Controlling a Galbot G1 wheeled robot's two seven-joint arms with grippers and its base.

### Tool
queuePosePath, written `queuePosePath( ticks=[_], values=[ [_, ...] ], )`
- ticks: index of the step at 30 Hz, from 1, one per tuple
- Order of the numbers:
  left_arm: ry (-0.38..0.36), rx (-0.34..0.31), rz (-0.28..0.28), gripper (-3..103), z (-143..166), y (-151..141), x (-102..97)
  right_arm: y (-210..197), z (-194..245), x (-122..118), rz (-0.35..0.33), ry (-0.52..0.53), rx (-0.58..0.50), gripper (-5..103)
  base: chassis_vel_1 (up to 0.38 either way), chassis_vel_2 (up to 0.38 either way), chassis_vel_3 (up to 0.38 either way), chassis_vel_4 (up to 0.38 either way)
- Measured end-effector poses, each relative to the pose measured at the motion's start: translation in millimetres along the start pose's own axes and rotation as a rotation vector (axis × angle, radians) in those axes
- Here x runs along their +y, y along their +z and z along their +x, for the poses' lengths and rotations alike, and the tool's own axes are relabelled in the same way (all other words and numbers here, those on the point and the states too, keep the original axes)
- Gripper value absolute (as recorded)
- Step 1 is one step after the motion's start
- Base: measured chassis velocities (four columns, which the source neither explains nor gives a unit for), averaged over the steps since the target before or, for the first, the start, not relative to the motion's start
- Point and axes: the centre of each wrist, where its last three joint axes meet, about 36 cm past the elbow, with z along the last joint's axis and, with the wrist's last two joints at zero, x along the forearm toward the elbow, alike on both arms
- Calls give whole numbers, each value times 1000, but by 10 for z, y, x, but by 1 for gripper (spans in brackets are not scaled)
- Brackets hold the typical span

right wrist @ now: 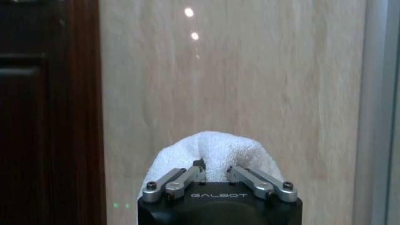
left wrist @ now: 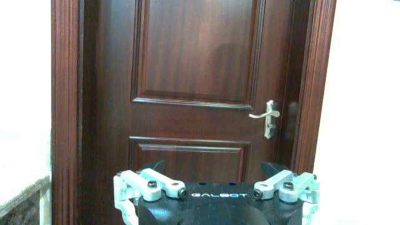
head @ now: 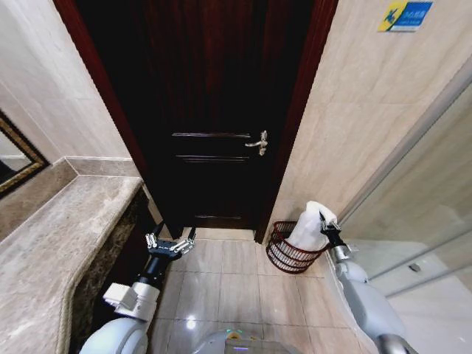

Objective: Discard the used towel into the hamper.

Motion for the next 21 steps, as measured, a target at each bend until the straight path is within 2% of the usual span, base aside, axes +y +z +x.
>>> queuePosePath(
  ticks=[5,7,14,16,18,21],
  values=[
    [0,0,0,99,0,0,0,73,-36,-21,-17,21,47,10,0,0,0,0],
    [0,0,0,99,0,0,0,114,-72,-9,-40,36,111,10,0,0,0,0],
    [0,0,0,99,0,0,0,154,-232,-12,-48,52,195,10,0,0,0,0],
    [0,0,0,99,0,0,0,129,-330,32,-62,40,276,10,0,0,0,0],
    [0,0,0,99,0,0,0,122,-338,43,-63,32,296,10,0,0,0,0],
    [0,0,0,99,0,0,0,98,-383,60,-62,-10,393,10,0,0,0,0]
  ],
)
